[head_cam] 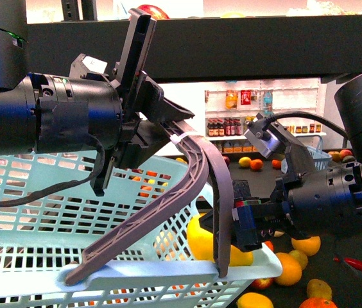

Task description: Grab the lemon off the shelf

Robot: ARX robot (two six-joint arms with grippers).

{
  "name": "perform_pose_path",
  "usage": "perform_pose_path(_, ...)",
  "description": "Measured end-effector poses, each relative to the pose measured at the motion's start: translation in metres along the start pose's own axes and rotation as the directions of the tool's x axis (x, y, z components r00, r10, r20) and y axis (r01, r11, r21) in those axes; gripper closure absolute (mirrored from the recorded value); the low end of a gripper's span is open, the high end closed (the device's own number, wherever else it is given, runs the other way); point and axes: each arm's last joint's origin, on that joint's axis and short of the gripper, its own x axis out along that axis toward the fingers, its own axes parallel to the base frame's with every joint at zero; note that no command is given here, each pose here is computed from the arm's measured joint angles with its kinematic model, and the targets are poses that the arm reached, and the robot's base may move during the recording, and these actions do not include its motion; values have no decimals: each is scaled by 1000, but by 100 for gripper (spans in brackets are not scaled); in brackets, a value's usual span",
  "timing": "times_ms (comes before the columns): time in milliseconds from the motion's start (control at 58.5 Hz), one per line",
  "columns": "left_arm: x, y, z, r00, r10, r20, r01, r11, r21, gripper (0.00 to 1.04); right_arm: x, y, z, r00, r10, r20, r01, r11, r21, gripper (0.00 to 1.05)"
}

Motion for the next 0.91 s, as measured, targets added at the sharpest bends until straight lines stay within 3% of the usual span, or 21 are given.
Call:
perform_pose_path(222, 0, 1, 0, 1000, 3, -1, -3, 1000, -5, 94, -16, -27, 34, 987, -77, 143, 72, 997, 40, 7)
perform_pose_path(376, 0, 1, 0, 1000, 7, 4, -7, 1000, -2, 94, -41, -70, 63, 947, -197, 254, 189, 980, 56, 7)
perform_pose_path(462, 0, 1, 0, 1000, 5, 1, -5, 1000, -2, 94, -46, -99, 62, 929, -262, 261, 258, 965, 50, 7)
perform_pose_path(547, 0, 1, 0, 1000, 3, -1, -3, 1000, -3, 94, -44, -129, 45, 928, -296, 226, 295, 955, 38, 7)
perform_pose_path(684, 0, 1, 0, 1000, 2, -2, -2, 1000, -8, 94, -27, -172, -9, 939, -328, 103, 329, 944, 9, 7)
perform_pose_path(821, 0, 1, 0, 1000, 3, -1, -3, 1000, -6, 94, -5, -188, -63, 956, -293, -7, 292, 954, -66, 7)
perform_pose_path(906, 0, 1, 0, 1000, 3, -1, -3, 1000, -5, 94, 15, -189, -109, 965, -233, -119, 202, 952, -228, 7)
